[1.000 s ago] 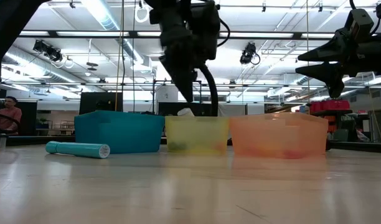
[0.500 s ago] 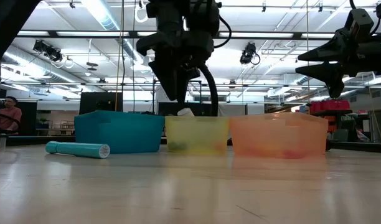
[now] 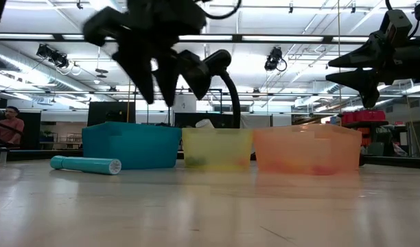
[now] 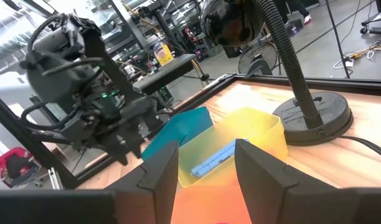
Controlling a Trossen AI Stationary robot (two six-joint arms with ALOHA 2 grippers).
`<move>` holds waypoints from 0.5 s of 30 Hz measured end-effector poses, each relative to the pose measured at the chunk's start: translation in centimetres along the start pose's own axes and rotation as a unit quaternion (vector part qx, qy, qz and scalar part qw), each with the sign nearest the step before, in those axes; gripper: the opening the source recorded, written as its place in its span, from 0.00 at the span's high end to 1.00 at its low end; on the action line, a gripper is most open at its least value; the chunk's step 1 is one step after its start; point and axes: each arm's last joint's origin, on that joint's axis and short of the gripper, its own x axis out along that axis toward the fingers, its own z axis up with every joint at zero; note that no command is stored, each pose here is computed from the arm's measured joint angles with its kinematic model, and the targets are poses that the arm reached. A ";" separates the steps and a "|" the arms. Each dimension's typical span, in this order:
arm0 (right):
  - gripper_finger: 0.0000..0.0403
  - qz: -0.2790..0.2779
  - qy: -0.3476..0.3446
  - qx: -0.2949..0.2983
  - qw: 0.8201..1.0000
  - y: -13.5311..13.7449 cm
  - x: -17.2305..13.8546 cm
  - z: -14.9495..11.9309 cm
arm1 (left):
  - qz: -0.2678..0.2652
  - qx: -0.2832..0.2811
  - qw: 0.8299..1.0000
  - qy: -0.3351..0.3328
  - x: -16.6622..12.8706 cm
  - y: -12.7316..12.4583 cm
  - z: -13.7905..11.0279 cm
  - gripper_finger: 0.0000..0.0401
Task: Pick & Place Markers
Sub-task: Put the blue highlighter pen into the yellow bin
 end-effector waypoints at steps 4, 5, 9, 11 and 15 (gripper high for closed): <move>0.60 0.000 0.000 0.000 1.000 0.0 0.0 0.0 | -0.008 0.008 1.000 0.001 -0.1 -2.0 -0.9 0.53; 0.60 0.000 0.000 0.000 1.000 0.0 0.0 0.0 | -0.008 0.009 1.000 0.000 -0.2 -2.4 -1.1 0.53; 0.60 0.000 0.000 0.000 1.000 0.0 0.0 0.0 | -0.018 0.002 1.000 0.012 0.1 -3.9 -2.1 0.53; 0.60 0.000 0.000 0.000 1.000 0.0 0.0 0.0 | -0.028 0.003 1.000 0.013 0.1 -4.5 -2.5 0.53; 0.60 0.000 0.000 0.000 1.000 0.0 0.0 0.0 | -0.039 0.006 0.999 0.020 0.1 -5.3 -2.9 0.53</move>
